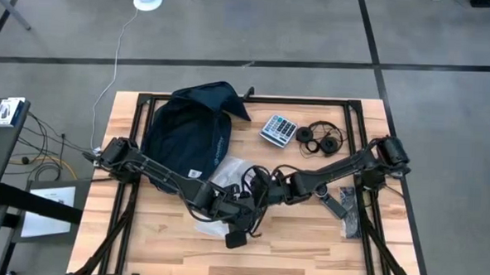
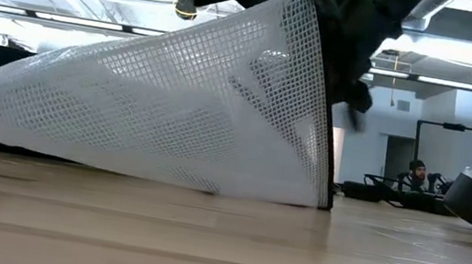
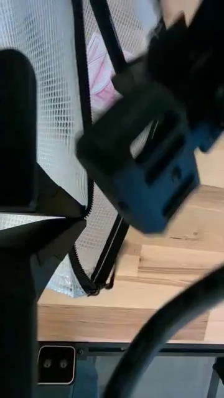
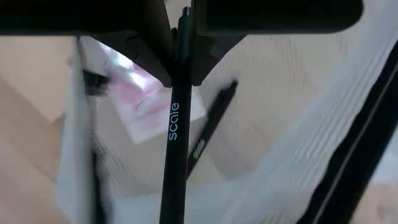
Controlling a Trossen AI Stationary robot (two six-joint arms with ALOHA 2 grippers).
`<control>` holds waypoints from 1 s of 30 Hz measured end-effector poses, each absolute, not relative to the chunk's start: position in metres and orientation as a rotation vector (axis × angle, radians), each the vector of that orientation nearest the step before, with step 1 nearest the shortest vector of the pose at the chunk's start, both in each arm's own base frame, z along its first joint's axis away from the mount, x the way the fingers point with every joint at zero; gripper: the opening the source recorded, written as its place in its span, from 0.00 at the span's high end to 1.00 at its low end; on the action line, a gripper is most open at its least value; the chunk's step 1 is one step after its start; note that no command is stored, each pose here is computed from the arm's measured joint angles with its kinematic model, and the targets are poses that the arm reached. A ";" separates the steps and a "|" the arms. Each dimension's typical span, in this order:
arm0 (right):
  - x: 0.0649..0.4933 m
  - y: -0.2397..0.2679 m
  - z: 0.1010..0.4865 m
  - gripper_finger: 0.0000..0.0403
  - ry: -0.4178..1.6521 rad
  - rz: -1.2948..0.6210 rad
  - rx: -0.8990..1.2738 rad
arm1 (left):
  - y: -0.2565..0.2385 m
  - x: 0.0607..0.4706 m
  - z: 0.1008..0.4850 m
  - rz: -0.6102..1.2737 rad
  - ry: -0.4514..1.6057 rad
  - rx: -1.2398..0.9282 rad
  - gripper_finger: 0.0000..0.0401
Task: Unpack backpack
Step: Put the black pen into the white zip bag
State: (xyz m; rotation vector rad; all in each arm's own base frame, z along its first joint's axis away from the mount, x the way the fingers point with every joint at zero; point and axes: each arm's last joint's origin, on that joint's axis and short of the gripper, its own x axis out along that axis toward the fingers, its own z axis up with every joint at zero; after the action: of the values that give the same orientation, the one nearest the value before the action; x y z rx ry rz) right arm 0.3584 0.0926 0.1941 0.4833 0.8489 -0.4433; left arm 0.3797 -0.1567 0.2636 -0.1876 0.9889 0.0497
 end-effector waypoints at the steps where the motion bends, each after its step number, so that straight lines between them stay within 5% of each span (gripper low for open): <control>1: 0.359 0.092 0.195 0.92 0.839 -0.437 0.478 | -0.157 0.380 0.264 0.050 0.988 -0.188 1.00; 14: 0.357 0.092 0.193 0.48 0.871 -0.437 0.432 | -0.157 0.380 0.263 0.043 0.991 -0.191 1.00; 24: 0.312 0.110 0.199 0.53 1.153 -0.490 0.307 | -0.148 0.379 0.261 0.117 1.013 -0.179 1.00; 30: 0.284 0.143 0.188 0.55 1.284 -0.262 0.013 | -0.147 0.379 0.261 0.124 1.020 -0.179 1.00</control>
State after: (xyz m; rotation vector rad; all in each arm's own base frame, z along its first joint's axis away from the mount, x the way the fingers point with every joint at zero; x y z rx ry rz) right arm 0.2839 0.1435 0.1881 0.0132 1.2841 -0.2624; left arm 0.3791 -0.1470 0.2607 -0.1787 1.0204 0.1239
